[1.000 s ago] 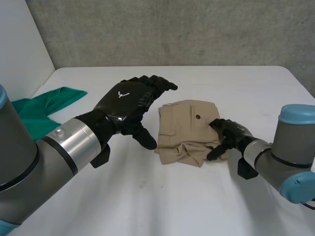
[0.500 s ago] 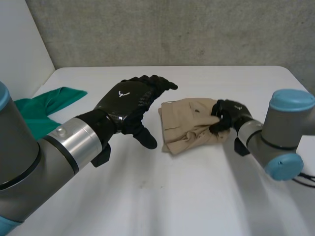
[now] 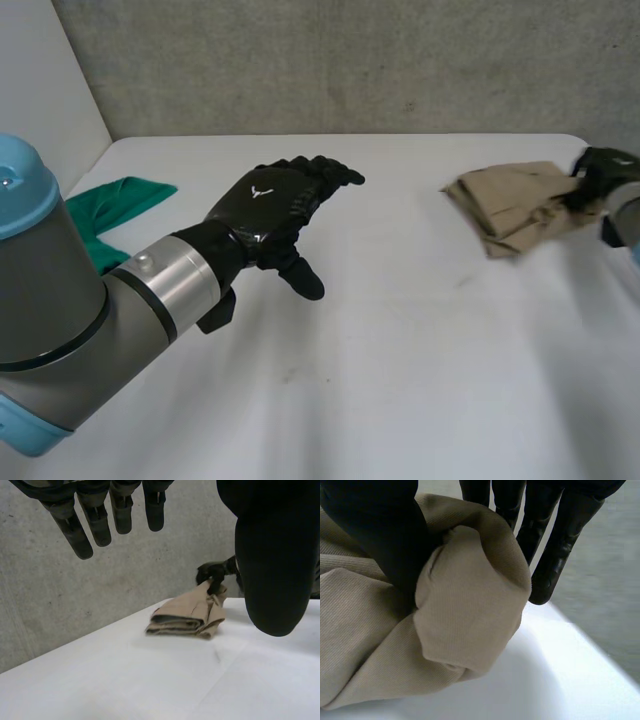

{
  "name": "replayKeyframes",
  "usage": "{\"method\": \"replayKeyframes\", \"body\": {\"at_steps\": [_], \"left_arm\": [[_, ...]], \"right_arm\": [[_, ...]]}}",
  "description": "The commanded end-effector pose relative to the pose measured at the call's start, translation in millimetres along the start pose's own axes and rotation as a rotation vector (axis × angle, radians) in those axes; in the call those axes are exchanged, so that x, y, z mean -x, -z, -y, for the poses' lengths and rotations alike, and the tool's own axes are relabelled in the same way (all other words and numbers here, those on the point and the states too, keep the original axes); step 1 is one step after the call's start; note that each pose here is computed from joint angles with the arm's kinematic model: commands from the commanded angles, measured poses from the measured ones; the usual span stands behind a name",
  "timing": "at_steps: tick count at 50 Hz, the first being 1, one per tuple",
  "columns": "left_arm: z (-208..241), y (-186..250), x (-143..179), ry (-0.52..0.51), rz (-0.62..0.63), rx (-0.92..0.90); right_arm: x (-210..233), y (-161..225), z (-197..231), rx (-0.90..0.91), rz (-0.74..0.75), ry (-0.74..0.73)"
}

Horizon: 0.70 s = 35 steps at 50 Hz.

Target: Fold the laundry.

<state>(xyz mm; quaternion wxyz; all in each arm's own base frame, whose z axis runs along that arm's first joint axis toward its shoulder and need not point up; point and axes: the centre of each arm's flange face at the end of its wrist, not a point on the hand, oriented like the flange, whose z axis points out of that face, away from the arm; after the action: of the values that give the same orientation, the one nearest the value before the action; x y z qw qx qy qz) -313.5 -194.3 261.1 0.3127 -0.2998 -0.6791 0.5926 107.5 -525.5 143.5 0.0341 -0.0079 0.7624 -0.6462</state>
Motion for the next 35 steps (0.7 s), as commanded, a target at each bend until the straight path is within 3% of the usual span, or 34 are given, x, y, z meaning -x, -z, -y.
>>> {"method": "replayKeyframes", "body": {"at_steps": [1,12,19,26,35], "left_arm": [[-3.8,-1.4,0.1,0.006,-0.001,0.012],[-9.4,-3.4,-1.3,0.033,-0.007,0.029],[-9.4,-3.7,-1.8,0.036,-0.009,0.029],[-9.1,-2.9,-3.5,0.038,-0.012,0.028],[-4.8,-1.3,-3.8,0.033,-0.008,0.016]], "right_arm": [[-70.2,-13.4,4.7,-0.049,-0.108,0.029],[-112.0,-22.3,-19.2,-0.039,-0.055,0.114],[-111.2,-27.0,-25.5,-0.08,0.065,0.133],[-108.6,-27.4,-31.5,-0.073,0.077,0.172],[-102.5,-1.8,17.8,-0.005,0.029,0.32]]}}
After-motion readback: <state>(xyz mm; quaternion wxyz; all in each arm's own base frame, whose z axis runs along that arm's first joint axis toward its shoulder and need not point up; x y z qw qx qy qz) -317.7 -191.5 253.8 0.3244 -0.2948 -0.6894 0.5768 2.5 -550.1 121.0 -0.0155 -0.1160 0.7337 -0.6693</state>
